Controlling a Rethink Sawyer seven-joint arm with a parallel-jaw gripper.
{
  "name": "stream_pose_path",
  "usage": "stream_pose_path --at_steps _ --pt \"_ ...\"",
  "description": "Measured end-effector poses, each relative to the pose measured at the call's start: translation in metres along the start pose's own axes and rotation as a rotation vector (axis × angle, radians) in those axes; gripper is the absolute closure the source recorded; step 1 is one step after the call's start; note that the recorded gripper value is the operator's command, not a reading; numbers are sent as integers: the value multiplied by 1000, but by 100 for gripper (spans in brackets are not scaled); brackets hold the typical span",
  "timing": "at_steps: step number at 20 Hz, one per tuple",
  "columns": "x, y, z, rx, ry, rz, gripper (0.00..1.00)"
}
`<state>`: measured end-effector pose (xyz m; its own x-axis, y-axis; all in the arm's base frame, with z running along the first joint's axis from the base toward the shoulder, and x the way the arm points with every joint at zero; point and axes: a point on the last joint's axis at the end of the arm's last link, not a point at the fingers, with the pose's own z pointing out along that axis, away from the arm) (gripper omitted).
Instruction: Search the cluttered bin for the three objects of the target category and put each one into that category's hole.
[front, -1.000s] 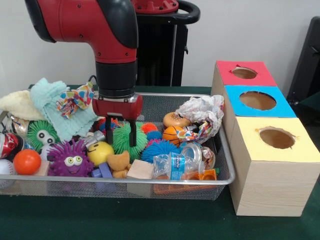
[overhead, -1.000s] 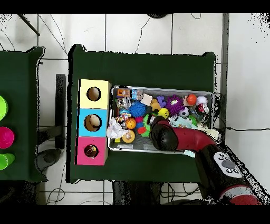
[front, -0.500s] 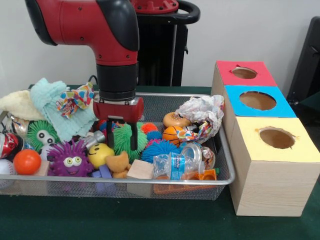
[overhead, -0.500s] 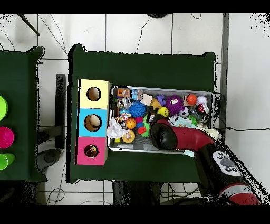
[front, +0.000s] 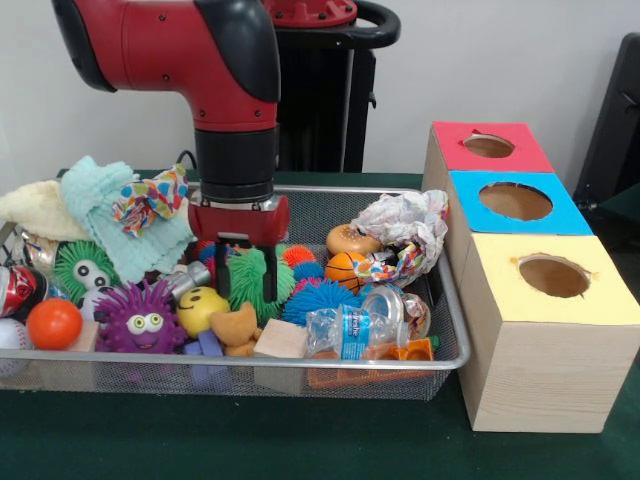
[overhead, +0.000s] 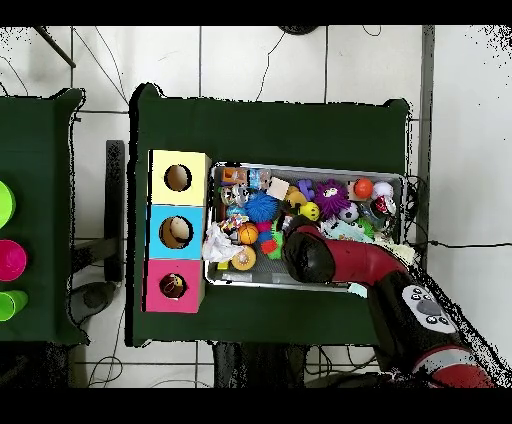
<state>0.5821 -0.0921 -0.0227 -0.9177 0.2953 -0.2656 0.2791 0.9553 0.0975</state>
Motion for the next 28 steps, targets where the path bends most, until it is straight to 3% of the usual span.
stream_pose_path --at_steps 7,18,28 --pt "1 9 4 -12 -12 0 0" --pt "-16 9 6 -38 -134 28 0" --pt "-16 -5 13 -37 -141 65 0"
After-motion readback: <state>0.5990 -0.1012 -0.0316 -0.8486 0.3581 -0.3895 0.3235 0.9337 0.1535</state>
